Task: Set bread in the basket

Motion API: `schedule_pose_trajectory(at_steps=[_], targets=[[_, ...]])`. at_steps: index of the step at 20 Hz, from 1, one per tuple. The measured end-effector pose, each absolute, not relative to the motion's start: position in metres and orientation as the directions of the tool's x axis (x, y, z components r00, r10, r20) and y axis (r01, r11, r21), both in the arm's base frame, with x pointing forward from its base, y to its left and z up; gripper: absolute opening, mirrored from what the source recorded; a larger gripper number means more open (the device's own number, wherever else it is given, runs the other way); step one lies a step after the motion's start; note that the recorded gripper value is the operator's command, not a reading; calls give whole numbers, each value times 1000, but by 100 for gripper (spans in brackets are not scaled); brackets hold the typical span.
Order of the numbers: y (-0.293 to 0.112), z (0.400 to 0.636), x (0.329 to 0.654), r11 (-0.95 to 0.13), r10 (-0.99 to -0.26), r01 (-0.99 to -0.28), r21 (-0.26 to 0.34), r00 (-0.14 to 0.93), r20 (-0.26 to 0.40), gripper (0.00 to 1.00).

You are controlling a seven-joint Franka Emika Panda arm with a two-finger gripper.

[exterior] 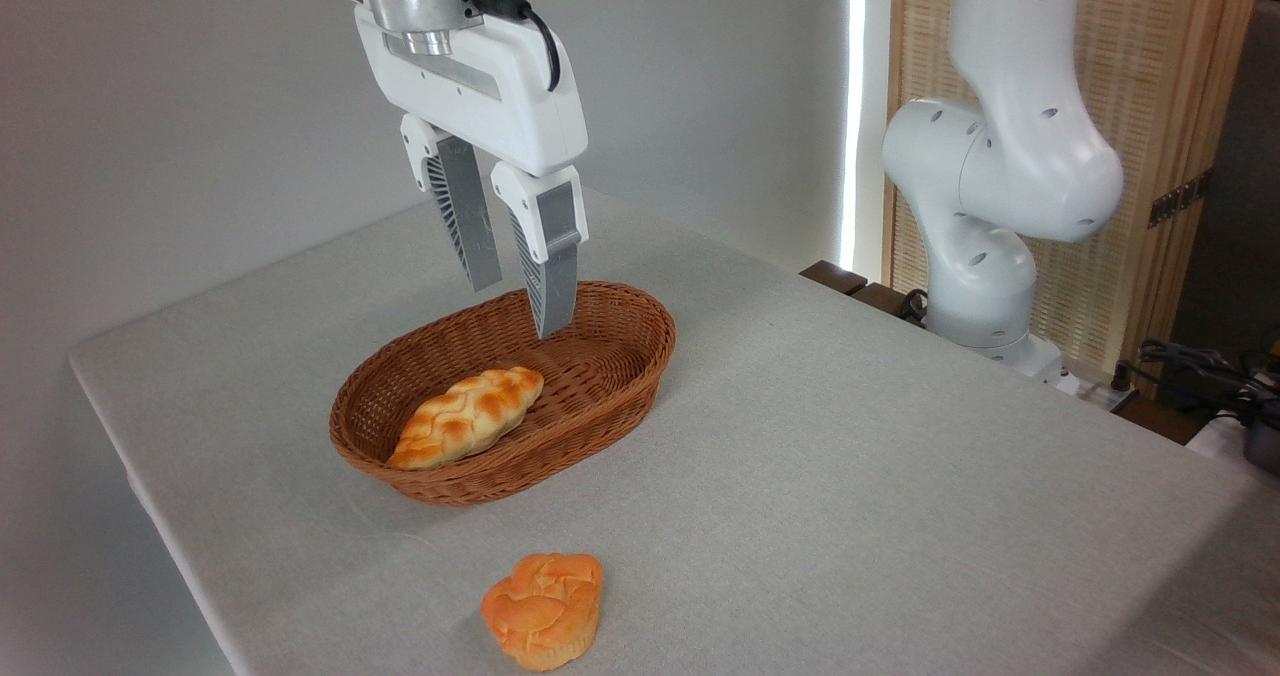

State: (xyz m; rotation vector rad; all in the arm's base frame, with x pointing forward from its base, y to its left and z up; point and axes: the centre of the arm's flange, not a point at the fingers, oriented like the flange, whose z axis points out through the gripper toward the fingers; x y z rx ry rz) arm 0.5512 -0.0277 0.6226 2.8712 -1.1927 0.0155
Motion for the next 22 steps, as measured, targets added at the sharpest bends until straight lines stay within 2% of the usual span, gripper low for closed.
schedule_pose_trajectory(at_steps=[18,22], targets=[[-25,622,551,-708,-705,-705,27,709,21,100],[-25,604,558,-710,-703,-704,6,710,42,100]])
